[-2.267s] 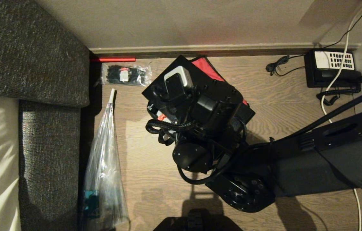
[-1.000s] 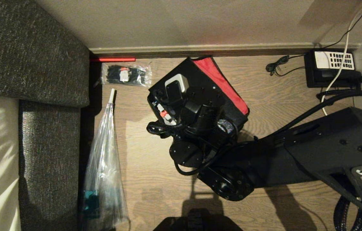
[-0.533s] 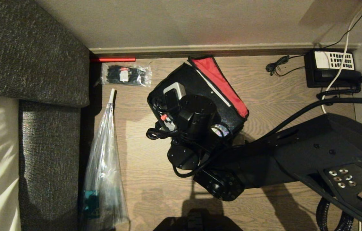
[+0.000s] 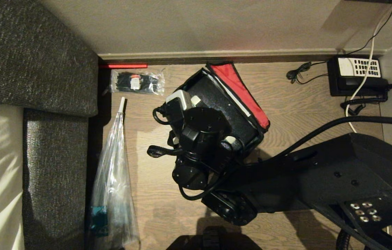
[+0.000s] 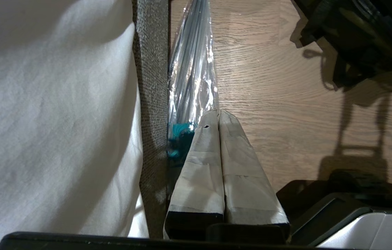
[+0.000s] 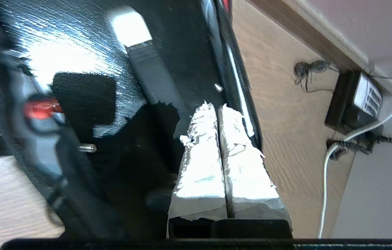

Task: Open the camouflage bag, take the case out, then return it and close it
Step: Place the black box back

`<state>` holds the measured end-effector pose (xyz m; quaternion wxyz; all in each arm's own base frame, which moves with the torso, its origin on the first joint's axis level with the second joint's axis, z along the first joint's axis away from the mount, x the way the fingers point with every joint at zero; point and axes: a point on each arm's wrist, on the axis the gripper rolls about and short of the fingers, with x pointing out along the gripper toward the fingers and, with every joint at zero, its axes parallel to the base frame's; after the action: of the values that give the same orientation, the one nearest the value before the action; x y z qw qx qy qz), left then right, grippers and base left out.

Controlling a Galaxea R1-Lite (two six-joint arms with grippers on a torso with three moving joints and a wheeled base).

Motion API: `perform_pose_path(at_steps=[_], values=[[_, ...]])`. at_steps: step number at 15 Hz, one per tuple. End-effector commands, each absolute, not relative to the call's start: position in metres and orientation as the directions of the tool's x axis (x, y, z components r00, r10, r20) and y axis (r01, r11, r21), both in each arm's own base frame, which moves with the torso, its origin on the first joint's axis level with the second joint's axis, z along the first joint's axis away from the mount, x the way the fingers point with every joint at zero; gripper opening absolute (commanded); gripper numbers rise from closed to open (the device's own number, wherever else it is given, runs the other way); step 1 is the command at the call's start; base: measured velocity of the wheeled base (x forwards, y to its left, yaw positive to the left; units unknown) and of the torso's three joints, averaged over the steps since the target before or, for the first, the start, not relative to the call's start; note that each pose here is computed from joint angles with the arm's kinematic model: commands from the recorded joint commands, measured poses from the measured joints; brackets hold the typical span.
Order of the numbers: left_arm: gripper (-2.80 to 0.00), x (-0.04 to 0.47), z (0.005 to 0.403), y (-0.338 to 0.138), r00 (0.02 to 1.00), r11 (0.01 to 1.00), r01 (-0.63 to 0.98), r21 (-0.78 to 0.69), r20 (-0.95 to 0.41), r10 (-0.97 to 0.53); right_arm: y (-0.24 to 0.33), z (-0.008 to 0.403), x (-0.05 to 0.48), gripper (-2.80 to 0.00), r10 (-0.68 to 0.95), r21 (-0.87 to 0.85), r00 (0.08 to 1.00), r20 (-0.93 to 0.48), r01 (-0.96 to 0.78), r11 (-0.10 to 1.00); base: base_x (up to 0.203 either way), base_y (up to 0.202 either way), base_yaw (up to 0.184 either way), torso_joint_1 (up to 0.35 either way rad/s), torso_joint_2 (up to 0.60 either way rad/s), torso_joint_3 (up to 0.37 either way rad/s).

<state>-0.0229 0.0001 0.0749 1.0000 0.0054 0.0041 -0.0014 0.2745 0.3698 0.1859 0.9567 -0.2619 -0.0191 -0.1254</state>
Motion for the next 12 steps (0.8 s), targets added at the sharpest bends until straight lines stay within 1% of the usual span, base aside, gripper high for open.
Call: perform_pose_path(at_steps=[1,4,5,6,9,12], values=[[-2.8,-0.023,0.075,0.0,1.0,1.0,0.002,0.011,-0.008,-0.002,0.369,0.181,0.275,-2.8,-0.236,-0.511,0.967,0.091,0.249,0.822,0.0,0.0,0.0,0.0,0.0,0.0],[-2.8,-0.023,0.075,0.0,1.0,1.0,0.002,0.011,-0.007,-0.002,0.353,0.205,0.268,-2.8,-0.242,-0.523,0.967,0.087,0.251,0.815,0.0,0.0,0.0,0.0,0.0,0.0],[-2.8,-0.023,0.075,0.0,1.0,1.0,0.002,0.012,-0.008,-0.002,0.344,0.206,0.266,-2.8,-0.248,-0.549,0.966,0.075,0.247,0.798,0.0,0.0,0.0,0.0,0.0,0.0],[-2.8,-0.023,0.075,0.0,1.0,1.0,0.002,0.012,-0.008,-0.002,0.334,0.204,0.263,0.0,-0.253,-0.583,0.966,0.059,0.24,0.777,0.0,0.0,0.0,0.0,0.0,0.0],[-2.8,-0.023,0.075,0.0,1.0,1.0,0.002,0.011,-0.008,-0.002,0.299,0.194,0.256,0.0,-0.288,-0.629,0.957,0.02,0.236,0.741,0.0,0.0,0.0,0.0,0.0,0.0],[-2.8,-0.023,0.075,0.0,1.0,1.0,0.002,0.011,-0.008,-0.001,0.241,0.193,0.268,0.0,-0.404,-0.634,0.915,-0.005,0.31,0.708,0.0,0.0,0.0,0.0,0.0,0.0]])
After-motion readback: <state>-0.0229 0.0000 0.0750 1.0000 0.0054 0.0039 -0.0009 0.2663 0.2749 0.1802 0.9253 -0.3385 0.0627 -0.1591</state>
